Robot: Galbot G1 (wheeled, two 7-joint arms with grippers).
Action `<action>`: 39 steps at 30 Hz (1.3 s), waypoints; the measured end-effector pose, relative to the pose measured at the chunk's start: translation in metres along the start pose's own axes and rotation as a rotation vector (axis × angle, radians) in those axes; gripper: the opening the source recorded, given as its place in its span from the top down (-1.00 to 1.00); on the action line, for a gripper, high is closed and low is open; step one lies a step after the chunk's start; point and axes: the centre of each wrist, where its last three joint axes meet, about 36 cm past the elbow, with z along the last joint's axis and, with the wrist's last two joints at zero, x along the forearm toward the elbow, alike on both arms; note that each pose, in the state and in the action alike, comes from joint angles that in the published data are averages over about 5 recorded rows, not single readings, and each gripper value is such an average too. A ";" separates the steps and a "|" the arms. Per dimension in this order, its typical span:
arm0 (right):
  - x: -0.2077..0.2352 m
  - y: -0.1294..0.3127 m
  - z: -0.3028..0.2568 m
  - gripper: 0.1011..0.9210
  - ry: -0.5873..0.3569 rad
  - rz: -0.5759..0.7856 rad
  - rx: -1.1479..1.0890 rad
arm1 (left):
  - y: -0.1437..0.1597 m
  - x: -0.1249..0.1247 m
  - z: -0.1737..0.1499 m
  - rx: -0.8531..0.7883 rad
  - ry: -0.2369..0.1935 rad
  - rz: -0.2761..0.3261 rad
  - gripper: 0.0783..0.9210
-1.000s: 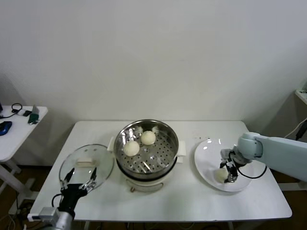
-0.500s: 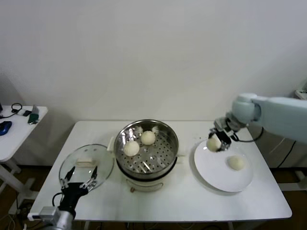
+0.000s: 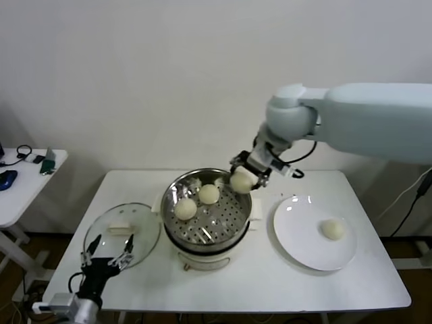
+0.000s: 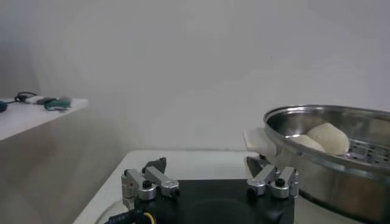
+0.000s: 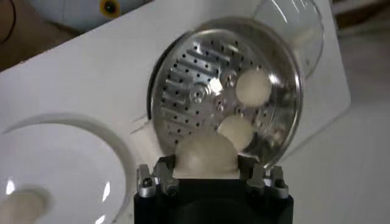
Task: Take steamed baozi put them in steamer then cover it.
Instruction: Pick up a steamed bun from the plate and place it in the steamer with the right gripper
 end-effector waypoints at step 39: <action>-0.157 -0.034 -0.075 -0.73 -0.120 -0.044 0.323 | 0.000 0.003 0.002 0.001 0.005 -0.005 -0.77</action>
